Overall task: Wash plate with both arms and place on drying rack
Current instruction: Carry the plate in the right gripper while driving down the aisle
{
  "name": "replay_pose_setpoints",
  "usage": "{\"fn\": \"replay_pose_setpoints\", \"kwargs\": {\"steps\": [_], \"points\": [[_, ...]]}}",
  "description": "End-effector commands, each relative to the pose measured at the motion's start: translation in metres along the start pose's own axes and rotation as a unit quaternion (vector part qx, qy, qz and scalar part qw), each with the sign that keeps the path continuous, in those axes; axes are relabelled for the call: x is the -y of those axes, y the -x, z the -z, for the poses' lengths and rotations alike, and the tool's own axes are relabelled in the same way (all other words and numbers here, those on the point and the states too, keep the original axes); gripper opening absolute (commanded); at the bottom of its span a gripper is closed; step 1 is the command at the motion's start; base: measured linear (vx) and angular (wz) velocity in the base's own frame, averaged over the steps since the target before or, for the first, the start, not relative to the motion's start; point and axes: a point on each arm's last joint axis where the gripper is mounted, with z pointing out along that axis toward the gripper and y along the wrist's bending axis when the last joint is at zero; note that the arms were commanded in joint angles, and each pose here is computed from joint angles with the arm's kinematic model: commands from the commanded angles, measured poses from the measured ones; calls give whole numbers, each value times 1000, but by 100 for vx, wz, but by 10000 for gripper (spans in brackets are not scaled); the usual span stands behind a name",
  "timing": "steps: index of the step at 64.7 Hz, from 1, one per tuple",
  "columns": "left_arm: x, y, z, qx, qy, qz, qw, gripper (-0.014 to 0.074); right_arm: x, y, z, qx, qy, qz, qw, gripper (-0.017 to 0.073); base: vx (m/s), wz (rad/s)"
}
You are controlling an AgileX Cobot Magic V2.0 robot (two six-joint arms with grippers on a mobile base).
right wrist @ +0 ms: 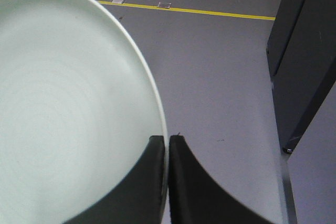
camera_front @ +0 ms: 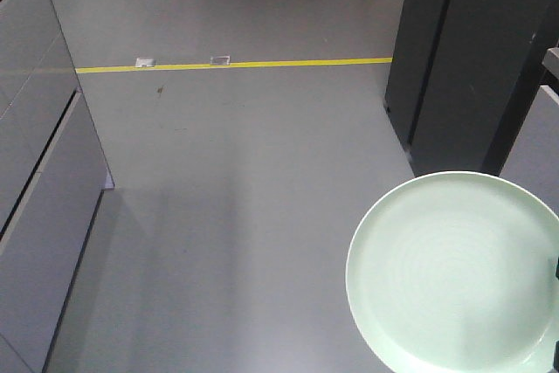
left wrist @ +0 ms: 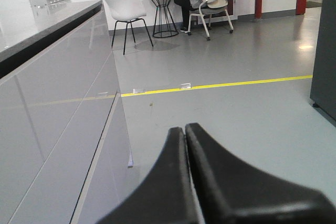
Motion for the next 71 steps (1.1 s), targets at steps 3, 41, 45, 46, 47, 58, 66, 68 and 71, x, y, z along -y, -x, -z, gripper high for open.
{"fn": "replay_pose_setpoints", "kwargs": {"steps": [3,41,45,46,47,58,66,68,71], "points": [[3,16,4,53,-15,-1,999,-6,2,14,4,44,-15,-3,999,-1,24,-9],[3,16,4,53,-15,-1,999,-6,2,14,4,44,-15,-3,999,-1,19,-29],[3,16,4,53,-15,-1,999,-6,2,14,4,44,-15,-3,999,-1,15,-38],[3,16,4,53,-15,-1,999,-6,2,14,4,44,-15,-3,999,-1,14,-38],[3,16,4,53,-15,-1,999,-6,2,14,4,44,-15,-3,999,-1,14,-37],[3,16,4,53,-15,-1,999,-6,2,14,4,44,-15,-3,999,-1,13,-37],[3,16,4,53,-15,-1,999,-6,2,14,4,44,-15,-3,999,-1,12,-36],[3,16,4,53,-15,-1,999,-6,2,14,4,44,-15,-3,999,-1,11,-35],[3,16,4,53,-15,-1,999,-6,2,14,4,44,-15,-3,999,-1,10,-35]]}}
